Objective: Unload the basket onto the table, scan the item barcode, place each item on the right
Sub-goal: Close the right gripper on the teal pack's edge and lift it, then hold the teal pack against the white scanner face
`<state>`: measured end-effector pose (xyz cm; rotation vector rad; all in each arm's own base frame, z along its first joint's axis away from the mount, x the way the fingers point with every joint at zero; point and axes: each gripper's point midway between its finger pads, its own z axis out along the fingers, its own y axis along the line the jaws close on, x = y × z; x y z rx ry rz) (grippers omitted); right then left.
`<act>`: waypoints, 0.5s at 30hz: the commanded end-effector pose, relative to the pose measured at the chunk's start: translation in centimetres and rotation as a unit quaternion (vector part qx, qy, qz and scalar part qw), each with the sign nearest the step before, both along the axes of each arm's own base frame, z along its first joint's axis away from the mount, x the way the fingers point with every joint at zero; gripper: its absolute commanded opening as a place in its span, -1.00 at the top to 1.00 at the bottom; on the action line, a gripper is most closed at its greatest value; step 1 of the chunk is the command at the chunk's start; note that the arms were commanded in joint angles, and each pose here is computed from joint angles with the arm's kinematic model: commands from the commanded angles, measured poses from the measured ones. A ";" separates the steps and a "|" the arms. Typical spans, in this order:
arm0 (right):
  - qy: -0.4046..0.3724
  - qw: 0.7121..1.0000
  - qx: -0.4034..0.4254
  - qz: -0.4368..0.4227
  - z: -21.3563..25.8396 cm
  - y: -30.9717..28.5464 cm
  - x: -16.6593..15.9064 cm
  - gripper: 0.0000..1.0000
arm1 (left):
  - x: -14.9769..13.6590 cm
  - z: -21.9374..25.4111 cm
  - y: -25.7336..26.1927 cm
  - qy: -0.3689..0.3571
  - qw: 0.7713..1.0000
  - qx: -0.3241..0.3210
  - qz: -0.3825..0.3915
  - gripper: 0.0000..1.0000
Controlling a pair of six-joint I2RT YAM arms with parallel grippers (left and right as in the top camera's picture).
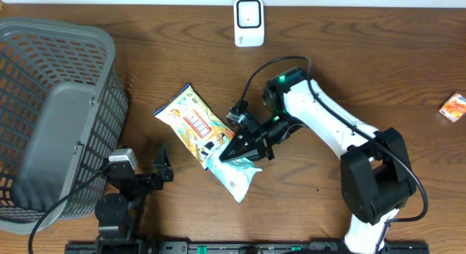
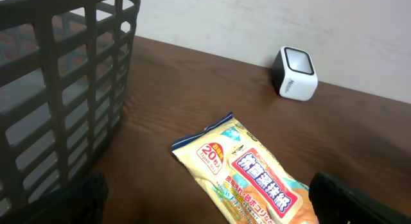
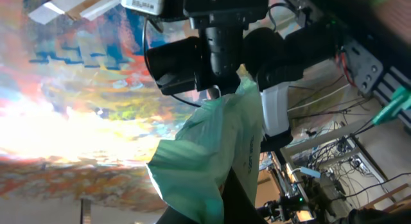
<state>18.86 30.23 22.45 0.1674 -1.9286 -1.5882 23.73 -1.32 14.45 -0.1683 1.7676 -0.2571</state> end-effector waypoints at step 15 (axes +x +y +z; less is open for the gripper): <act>-0.018 0.996 -0.090 0.024 -2.3 -2.7 0.0 0.98 | -0.1 -1.2 -0.1 0.018 1.000 -0.005 0.000 -1.00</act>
